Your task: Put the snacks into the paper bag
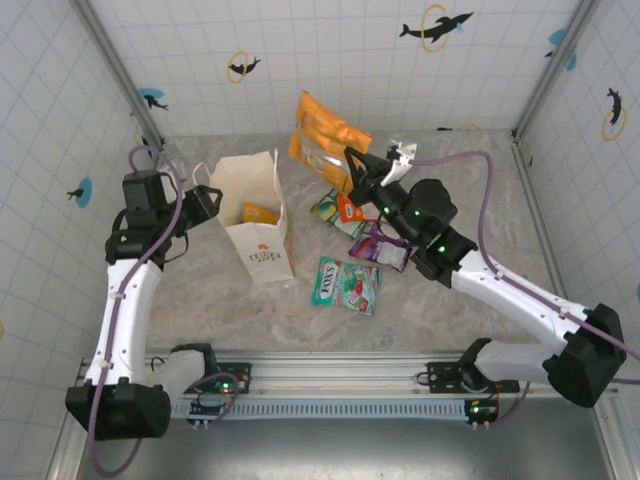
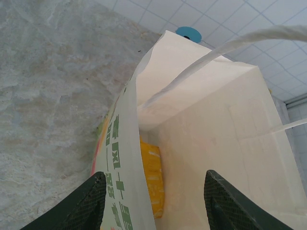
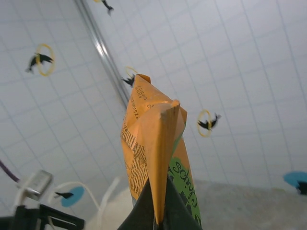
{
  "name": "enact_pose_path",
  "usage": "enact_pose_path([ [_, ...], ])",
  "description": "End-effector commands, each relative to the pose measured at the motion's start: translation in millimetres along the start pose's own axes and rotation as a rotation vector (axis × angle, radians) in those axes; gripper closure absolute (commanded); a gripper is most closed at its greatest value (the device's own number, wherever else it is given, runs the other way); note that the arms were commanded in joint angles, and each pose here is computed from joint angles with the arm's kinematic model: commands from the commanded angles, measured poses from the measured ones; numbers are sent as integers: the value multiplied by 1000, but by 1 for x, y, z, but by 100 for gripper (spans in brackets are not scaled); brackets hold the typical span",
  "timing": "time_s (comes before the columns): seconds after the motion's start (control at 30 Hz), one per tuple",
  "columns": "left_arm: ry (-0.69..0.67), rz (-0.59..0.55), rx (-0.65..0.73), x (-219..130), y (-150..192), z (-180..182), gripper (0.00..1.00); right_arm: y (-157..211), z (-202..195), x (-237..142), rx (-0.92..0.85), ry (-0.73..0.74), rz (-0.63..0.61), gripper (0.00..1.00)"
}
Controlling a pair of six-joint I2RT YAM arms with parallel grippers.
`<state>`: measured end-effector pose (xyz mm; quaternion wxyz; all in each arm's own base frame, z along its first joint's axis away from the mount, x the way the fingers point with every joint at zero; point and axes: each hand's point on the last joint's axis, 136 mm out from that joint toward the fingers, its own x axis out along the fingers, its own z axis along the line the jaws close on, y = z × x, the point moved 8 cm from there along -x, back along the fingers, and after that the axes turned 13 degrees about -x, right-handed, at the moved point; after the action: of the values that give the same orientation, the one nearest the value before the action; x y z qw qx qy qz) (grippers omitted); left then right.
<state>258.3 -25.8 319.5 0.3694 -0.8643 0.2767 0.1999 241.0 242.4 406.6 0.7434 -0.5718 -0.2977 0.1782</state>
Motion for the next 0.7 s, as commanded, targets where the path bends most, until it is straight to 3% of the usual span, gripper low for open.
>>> enact_pose_path([
  [0.0,14,-40,16,-7,-6,-6,44,-37,25,9,-52,-9,-160,100],
  [0.2,13,-15,-6,2,-1,0,55,-54,72,23,-77,-121,-237,100],
  [0.3,5,-2,-19,6,2,3,66,-50,89,32,-84,-150,-239,100],
  [0.5,-15,17,-32,12,5,9,68,-35,107,47,-84,-150,-227,100],
  [0.67,-1,22,-32,13,5,8,89,-23,114,54,-77,-108,-215,100],
])
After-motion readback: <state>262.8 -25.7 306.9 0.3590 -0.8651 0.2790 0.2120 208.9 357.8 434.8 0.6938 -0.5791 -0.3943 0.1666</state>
